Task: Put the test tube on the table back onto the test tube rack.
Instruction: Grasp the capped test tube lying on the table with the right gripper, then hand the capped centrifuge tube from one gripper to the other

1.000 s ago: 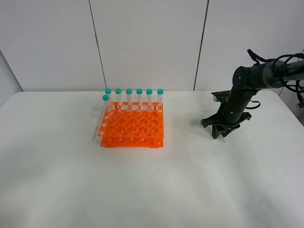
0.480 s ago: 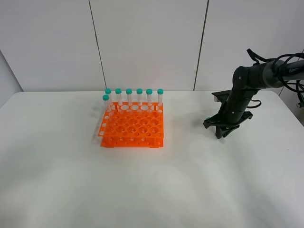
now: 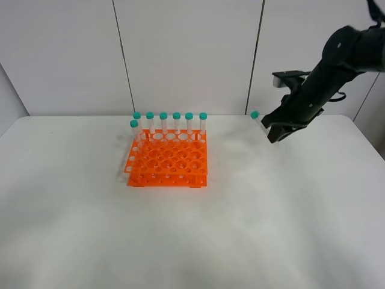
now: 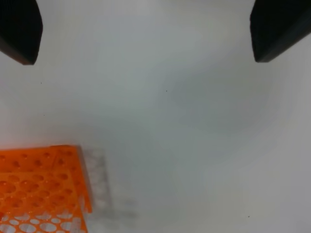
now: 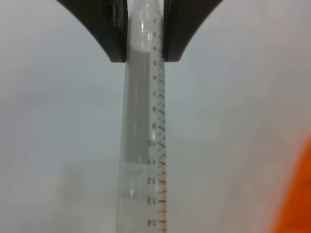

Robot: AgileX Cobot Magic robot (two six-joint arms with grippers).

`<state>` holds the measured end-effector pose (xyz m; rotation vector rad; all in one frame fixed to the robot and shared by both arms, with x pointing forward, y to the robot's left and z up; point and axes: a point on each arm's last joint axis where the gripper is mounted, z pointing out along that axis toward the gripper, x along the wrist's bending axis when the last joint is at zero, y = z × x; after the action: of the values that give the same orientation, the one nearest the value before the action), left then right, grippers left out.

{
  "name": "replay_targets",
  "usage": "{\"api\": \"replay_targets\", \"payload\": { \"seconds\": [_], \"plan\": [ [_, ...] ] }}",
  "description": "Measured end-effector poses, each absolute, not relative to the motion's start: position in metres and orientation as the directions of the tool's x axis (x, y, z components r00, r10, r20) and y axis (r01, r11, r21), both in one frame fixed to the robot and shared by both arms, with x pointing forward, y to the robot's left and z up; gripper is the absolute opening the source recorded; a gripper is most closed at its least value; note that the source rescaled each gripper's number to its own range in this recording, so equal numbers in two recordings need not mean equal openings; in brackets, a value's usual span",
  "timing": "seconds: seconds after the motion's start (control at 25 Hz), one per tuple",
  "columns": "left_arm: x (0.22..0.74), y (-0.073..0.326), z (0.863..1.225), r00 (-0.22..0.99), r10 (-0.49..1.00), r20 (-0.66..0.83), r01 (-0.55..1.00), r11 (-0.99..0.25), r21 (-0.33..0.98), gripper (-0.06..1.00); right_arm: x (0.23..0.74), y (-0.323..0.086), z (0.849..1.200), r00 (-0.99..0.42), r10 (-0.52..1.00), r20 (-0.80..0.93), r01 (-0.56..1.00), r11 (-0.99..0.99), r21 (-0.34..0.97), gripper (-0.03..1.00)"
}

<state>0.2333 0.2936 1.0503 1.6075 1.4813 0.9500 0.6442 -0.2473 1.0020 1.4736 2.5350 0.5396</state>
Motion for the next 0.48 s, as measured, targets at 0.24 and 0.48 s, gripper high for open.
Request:
{"api": "replay_targets", "payload": {
  "seconds": [0.24,0.48],
  "plan": [
    [0.233,0.294,1.05,0.059,0.998,0.037,0.449,-0.059,0.891,1.0,0.618,-0.237,1.052,-0.594,0.798,0.097,0.737,0.493,0.463,0.0],
    [0.233,0.294,1.05,0.059,0.998,0.037,0.449,-0.059,0.891,1.0,0.6,-0.189,1.056,-0.77,0.632,0.083,0.595,0.667,0.448,0.0]
  ]
}}
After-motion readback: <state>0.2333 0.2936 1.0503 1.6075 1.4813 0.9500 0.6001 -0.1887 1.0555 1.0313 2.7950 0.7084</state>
